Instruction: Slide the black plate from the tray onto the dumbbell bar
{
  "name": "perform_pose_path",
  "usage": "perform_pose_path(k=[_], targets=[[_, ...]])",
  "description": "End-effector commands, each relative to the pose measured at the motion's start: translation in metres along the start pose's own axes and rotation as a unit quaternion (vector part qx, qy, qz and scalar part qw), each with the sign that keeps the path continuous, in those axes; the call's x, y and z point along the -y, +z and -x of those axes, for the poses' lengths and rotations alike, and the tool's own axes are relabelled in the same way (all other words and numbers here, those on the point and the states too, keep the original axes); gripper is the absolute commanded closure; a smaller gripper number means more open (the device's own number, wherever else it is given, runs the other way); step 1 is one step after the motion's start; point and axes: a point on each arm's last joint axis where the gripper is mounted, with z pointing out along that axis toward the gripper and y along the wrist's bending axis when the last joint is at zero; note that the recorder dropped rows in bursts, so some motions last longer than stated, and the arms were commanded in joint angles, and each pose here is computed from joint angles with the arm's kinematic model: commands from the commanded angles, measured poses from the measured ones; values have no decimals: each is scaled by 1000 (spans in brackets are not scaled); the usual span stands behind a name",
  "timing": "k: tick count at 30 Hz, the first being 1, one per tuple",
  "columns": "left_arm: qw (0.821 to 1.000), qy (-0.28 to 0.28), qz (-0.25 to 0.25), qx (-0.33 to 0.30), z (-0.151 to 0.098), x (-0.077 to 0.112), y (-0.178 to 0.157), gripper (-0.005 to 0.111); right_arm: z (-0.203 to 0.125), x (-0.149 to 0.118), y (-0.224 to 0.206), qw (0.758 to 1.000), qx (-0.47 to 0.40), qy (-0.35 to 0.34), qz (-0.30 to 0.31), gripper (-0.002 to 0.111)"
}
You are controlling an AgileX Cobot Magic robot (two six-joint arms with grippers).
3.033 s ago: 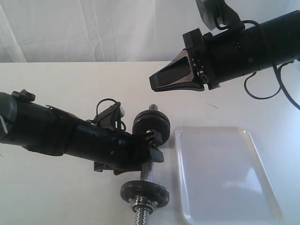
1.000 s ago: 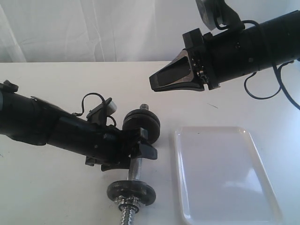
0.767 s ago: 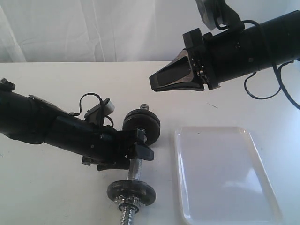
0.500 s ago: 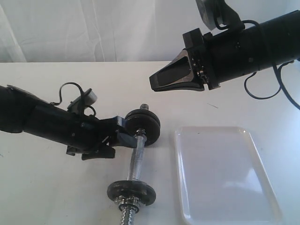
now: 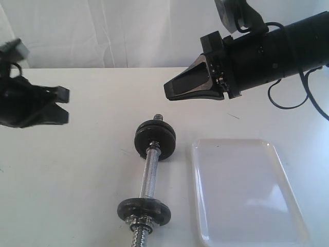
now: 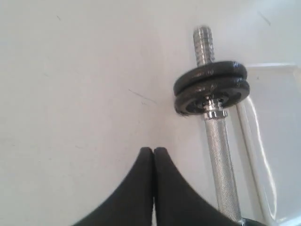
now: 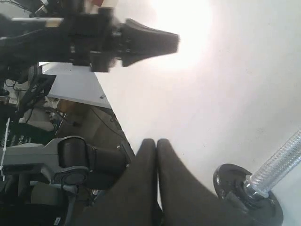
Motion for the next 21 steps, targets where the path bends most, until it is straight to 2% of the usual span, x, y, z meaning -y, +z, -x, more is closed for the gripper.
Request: perform_pose_path(k=[1, 3, 5, 7, 9, 11, 12, 13, 14, 15, 16, 17, 18, 19, 21], targets=[[995, 39, 39, 87, -22, 12, -72, 107, -2, -10, -5, 1000, 4, -17, 1, 107], [990, 56, 62, 112, -40, 14, -103, 107, -4, -22, -12, 999, 7, -47, -6, 107], [983, 69, 106, 131, -63, 13, -137, 107, -10, -37, -22, 996, -1, -87, -30, 107], [977, 72, 141, 143, -86, 10, -166, 107, -16, -51, -38, 984, 10, -136, -113, 108], [969, 76, 152, 178, -112, 11, -193, 107, -26, -60, -58, 960, 52, -166, -218, 108], [963, 84, 146, 211, -140, 11, -215, 107, -43, -67, -75, 935, 89, -175, -295, 108], [957, 89, 138, 240, -164, 11, -230, 107, -68, -74, -90, 909, 126, -181, -352, 108], [954, 91, 135, 251, -172, 10, -234, 107, -80, -76, -95, 900, 142, -184, -368, 108], [945, 93, 124, 287, -184, 8, -237, 107, -106, -83, -104, 876, 192, -199, -395, 108], [939, 94, 116, 309, -185, 8, -236, 107, -119, -87, -108, 866, 220, -207, -398, 108], [932, 96, 109, 332, -181, 4, -225, 107, -139, -94, -115, 841, 292, -221, -399, 108], [932, 98, 109, 333, -180, 1, -218, 107, -145, -96, -118, 829, 320, -226, -399, 108], [934, 98, 112, 324, -177, -7, -195, 107, -158, -96, -121, 808, 359, -238, -401, 108], [936, 97, 111, 321, -173, -14, -176, 107, -164, -93, -121, 799, 374, -242, -403, 108], [946, 62, 78, 307, -173, -24, -139, 107, -167, -81, -120, 784, 399, -238, -411, 108]])
